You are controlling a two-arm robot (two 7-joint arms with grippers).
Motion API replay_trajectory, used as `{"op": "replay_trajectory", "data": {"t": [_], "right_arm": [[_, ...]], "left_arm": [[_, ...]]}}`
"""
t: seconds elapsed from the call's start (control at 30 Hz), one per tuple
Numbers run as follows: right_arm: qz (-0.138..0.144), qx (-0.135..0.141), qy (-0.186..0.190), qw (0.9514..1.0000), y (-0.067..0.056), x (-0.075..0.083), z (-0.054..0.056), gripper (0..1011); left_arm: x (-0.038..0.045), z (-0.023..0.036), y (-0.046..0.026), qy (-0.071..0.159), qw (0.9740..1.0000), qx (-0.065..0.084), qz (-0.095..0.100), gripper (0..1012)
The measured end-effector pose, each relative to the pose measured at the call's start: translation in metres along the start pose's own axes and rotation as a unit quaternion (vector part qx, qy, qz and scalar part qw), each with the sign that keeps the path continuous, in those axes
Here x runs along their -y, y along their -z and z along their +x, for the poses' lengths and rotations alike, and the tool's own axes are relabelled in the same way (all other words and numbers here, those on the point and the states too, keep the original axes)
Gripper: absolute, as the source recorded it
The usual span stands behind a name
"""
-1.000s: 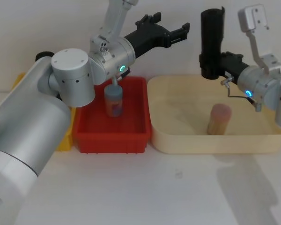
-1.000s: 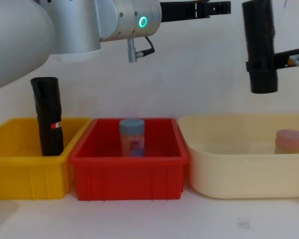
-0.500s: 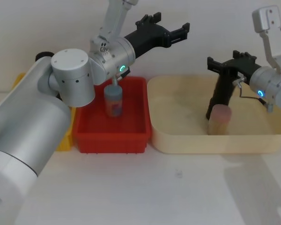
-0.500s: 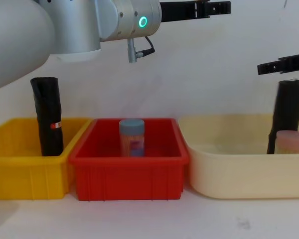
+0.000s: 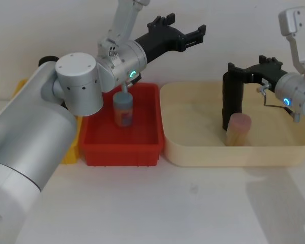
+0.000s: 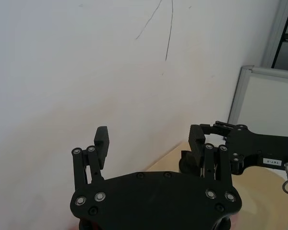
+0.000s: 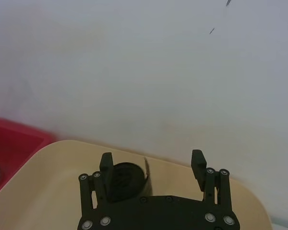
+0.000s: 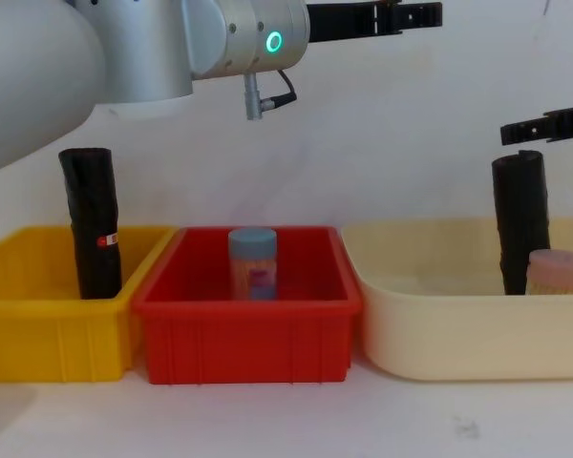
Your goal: Pick up the garbage bag with the one hand and transfer it to the other hand.
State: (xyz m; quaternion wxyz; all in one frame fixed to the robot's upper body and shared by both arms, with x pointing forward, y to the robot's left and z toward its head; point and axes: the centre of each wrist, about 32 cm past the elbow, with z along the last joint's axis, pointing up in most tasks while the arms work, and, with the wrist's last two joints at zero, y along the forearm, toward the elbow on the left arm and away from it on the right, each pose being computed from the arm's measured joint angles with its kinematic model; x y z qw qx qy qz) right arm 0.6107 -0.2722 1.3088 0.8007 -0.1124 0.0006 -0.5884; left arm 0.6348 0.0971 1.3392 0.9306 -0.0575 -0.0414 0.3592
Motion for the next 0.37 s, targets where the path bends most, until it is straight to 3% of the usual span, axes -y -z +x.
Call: {"op": "replay_trajectory", "data": {"t": [0.37], "right_arm": [[-0.001,-0.001,0.002,1.0,0.0003,0.0003,0.0014,1001]], "left_arm": [[0.0,0.0,0.0,0.0,1.0,0.0,0.0,1002]]}}
